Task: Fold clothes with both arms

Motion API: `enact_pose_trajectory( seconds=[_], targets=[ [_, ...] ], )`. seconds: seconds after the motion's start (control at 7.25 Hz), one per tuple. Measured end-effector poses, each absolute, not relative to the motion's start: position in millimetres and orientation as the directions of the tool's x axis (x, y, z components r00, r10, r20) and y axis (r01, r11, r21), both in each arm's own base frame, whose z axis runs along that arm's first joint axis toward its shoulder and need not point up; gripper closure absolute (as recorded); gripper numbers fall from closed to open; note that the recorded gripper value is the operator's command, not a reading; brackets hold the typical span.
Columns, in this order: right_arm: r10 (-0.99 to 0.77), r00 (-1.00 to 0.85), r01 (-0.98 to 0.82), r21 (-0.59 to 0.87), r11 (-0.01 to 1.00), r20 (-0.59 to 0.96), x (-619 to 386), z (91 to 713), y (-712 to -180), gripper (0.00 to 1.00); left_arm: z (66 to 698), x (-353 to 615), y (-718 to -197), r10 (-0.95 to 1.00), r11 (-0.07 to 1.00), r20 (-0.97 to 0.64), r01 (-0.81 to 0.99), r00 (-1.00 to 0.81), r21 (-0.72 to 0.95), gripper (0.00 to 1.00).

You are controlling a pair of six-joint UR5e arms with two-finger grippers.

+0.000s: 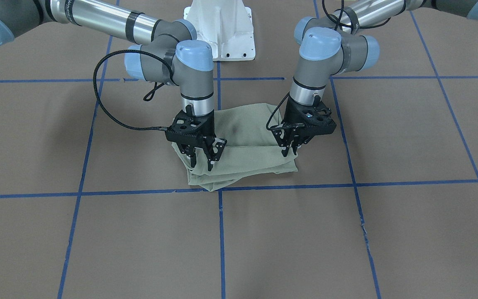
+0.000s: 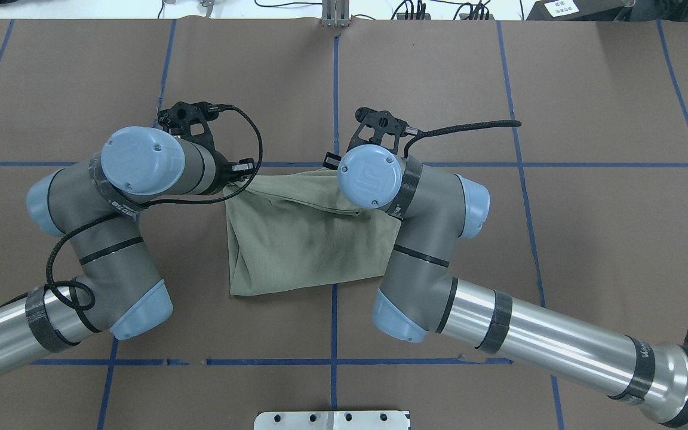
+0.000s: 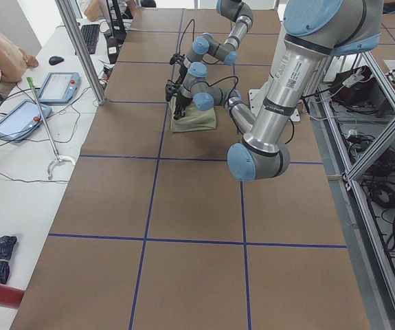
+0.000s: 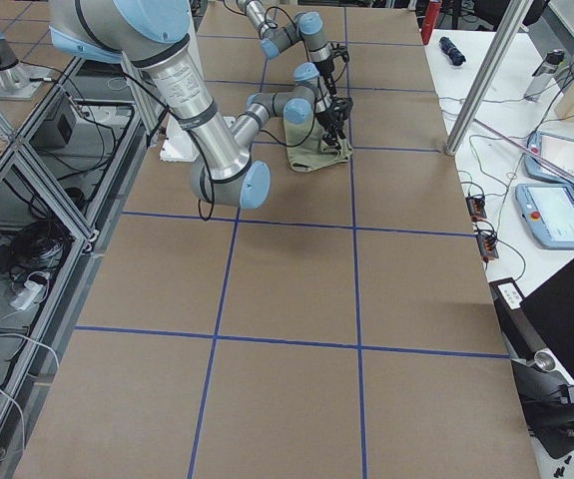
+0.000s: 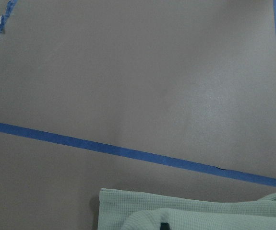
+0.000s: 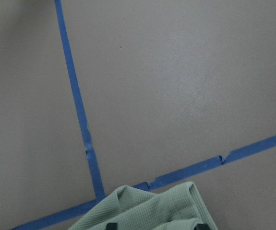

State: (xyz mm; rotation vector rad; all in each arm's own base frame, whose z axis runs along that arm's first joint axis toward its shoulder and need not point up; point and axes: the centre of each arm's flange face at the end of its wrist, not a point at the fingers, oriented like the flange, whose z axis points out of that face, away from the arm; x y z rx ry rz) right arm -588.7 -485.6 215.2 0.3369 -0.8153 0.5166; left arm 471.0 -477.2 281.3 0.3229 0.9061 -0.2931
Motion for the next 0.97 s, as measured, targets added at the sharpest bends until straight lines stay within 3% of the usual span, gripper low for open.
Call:
enact_pose_trajectory(
  seconds=[0.41,0.97],
  targets=[
    [0.268,0.565,-0.507,0.071,0.859,0.78,-577.1,195.6,-490.2,0.0,281.2,450.0,-489.1,0.0,0.94,-0.805,0.274,0.593,0.202,0.0],
    [0.129,0.666,-0.366,0.172,0.915,0.735,-625.7,209.4,-419.0,0.0,283.1,446.4,-491.3,0.01,0.941,-0.813,0.269,0.583,0.205,0.0]
  ],
)
